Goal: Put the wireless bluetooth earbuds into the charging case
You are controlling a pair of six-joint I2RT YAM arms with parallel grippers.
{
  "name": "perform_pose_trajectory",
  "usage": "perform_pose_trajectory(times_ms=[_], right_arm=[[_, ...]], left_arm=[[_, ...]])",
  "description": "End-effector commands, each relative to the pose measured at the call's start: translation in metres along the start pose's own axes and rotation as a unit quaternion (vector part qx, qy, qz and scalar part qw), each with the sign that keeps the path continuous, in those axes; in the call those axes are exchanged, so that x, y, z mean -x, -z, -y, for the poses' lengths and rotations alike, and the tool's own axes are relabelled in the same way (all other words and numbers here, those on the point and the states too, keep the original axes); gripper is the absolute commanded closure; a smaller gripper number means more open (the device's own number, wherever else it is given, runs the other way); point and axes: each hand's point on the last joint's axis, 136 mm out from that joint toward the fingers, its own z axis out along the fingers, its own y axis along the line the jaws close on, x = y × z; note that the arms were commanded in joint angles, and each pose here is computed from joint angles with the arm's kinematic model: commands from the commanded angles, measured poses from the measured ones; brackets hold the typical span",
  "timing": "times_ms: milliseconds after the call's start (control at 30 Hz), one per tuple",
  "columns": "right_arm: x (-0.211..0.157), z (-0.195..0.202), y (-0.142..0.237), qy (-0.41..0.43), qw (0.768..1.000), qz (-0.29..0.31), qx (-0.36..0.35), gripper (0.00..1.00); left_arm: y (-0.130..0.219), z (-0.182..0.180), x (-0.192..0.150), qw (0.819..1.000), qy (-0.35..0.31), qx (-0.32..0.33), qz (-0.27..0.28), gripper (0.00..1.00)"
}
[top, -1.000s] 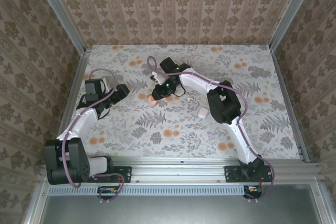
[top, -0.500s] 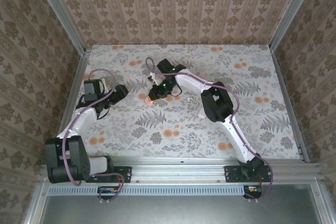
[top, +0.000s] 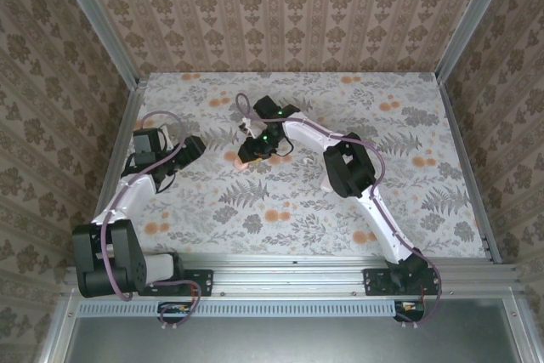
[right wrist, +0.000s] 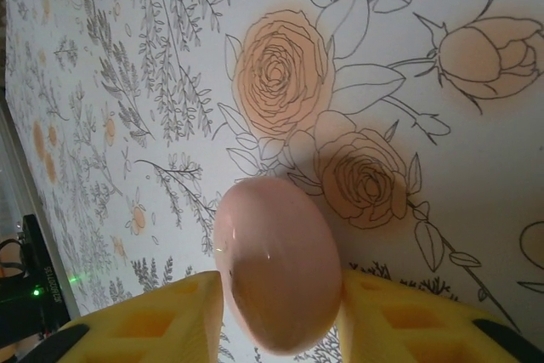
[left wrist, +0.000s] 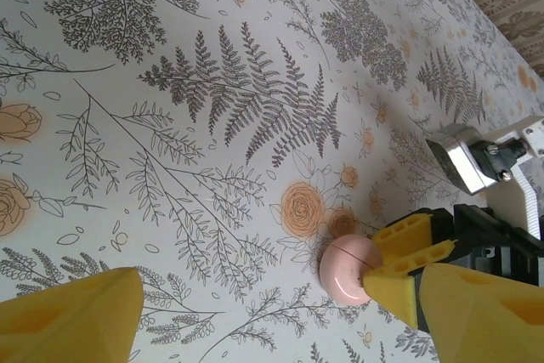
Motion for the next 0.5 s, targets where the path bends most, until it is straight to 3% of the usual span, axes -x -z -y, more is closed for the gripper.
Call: perform_pose_trajectory(times_ms=[0, 467], right_arm=[[-0.001, 0.010, -0.001, -0.019, 1.000, -0.005, -0.015, 0.58], [0.017, 0.004, 0.040, -0.024, 0.994, 0.050, -0.092, 0.50]], left_arm=[[0.002, 0.003, 0.007, 1.000, -0.011, -0.010, 0.009, 0.15], [0.002, 0.000, 0.010, 1.000, -0.013, -0.007, 0.013, 0.15]])
